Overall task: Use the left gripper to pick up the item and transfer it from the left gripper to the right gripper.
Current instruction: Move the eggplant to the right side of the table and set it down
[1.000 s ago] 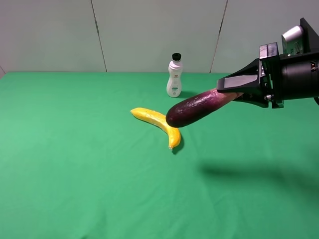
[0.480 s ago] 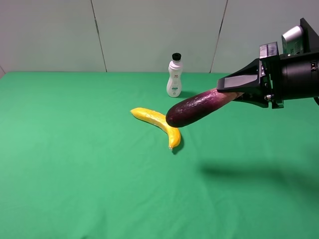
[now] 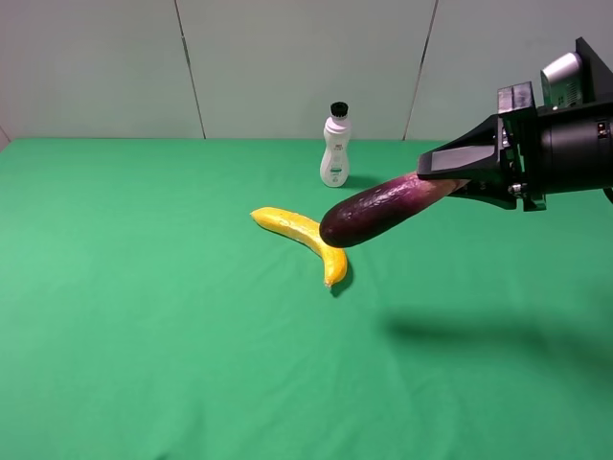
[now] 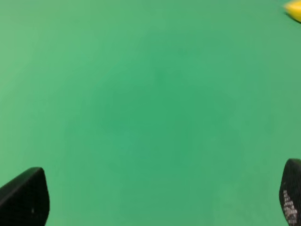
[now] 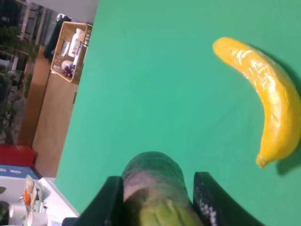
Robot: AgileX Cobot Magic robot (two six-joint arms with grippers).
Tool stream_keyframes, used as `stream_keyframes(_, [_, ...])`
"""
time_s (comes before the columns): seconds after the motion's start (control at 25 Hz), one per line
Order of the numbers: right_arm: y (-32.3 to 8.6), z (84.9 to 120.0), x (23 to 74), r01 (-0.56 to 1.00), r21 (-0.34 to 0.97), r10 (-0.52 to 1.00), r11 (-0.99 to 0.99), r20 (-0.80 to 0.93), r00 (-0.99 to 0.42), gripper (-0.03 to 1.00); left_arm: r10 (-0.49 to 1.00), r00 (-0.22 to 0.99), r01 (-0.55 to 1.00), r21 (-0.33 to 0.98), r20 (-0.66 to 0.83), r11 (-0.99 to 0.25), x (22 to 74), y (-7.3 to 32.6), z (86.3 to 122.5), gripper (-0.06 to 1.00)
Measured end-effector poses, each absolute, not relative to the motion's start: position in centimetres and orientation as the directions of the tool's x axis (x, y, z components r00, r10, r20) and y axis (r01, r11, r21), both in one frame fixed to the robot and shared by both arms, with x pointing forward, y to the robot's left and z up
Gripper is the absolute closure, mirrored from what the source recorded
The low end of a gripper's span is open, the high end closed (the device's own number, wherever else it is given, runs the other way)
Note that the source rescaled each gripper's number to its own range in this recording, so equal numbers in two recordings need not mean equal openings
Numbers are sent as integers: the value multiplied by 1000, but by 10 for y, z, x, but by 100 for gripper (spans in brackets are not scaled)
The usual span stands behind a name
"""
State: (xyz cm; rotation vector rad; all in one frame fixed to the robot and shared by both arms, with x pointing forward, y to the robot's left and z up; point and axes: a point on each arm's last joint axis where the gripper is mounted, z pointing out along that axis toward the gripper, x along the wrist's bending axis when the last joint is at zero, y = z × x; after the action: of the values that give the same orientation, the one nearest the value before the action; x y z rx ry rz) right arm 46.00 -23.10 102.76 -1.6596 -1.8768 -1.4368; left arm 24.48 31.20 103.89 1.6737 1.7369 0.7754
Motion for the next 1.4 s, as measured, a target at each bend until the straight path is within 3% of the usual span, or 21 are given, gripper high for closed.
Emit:
stream_keyframes(0.44, [-232,1025,459,862,496,626,-106,707,-329,95,959,-281,559,806,-37,195,231,312,1039,-3])
stream_keyframes(1.16, [-232,1024,458,885,449,626,-126,728,-280,95,938,-345,534,830,41,160,225,320,1040,-3])
stream_keyframes(1.4, [-236,1035,464,896,435,687,-84,677,-264,95,938,-345,534,830,42,159,225,320,1040,-3])
